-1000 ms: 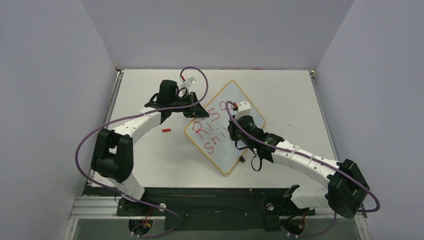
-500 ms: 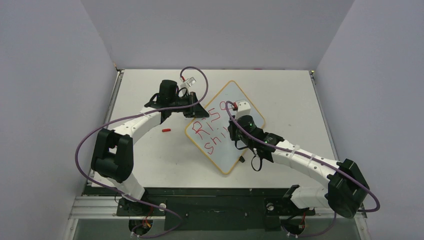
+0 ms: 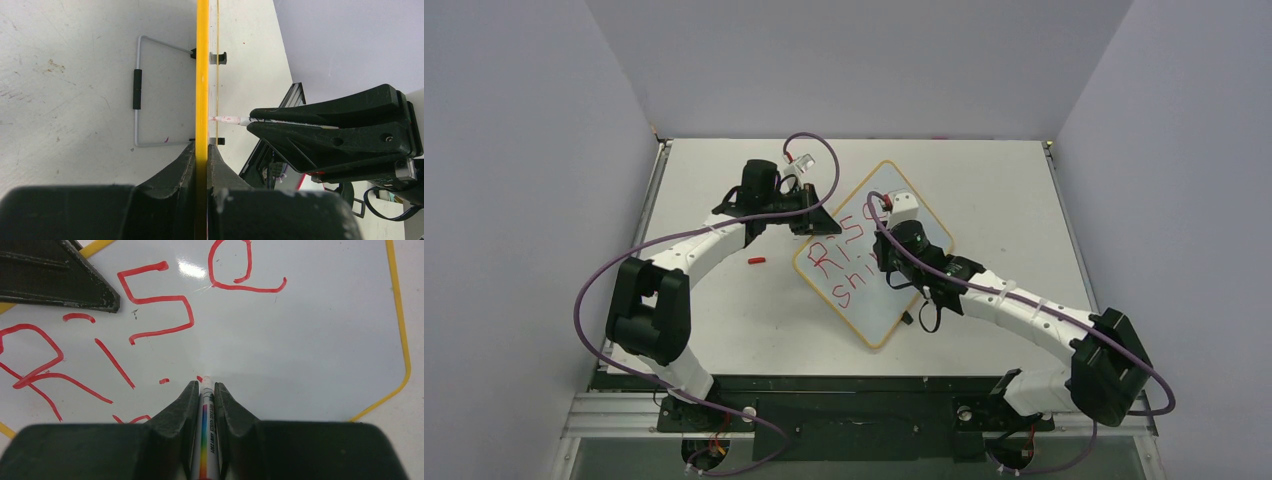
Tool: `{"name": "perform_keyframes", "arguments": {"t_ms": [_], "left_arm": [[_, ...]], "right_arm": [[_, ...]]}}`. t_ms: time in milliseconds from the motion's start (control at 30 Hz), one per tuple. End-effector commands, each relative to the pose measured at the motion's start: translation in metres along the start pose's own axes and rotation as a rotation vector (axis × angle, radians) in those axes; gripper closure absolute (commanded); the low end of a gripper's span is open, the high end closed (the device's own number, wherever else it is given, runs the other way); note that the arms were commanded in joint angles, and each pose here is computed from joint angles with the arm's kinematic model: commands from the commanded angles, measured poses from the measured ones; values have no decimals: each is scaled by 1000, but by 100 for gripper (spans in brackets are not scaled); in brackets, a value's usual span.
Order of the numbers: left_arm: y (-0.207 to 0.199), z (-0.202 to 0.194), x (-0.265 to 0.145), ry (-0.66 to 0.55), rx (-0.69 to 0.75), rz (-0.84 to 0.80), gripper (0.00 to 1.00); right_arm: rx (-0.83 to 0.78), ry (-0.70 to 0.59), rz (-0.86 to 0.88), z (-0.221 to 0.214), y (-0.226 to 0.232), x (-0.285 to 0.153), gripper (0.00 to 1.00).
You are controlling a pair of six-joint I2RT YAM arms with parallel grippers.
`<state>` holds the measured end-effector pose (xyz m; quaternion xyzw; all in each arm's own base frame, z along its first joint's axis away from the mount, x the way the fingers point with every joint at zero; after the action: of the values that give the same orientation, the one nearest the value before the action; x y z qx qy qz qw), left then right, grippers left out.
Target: Write a sentence on the whiteboard
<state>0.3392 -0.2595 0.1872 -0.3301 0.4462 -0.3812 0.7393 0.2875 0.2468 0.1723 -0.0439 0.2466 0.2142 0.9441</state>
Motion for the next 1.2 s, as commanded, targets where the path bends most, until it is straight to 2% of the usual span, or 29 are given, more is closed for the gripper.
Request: {"name": "perform_keyframes", "arguments": {"t_ms": [0,567,1167], "left_arm": [[-19,18,-10,-75,104,-36,100],[-20,19,-11,-77,106,-38,100],[-19,19,-11,-76,103,-34,100]], "right_arm": [[13,-57,-9,25,0,4,100],[23,-42,-41,27,-14,15,100],[41,-21,-31,6,-20,-2,100]]}}
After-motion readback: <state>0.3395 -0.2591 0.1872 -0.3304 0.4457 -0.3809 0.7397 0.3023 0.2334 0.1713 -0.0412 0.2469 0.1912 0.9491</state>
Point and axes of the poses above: each gripper's point midway between its finger pads, its own x axis out along the fingers, its own y axis along the line the jaws close on, z = x × y, the point moved 2 cm from there along -x, back along the fingers, and after that the axes turned 7 degrees about -x, right-handed, at the moved point
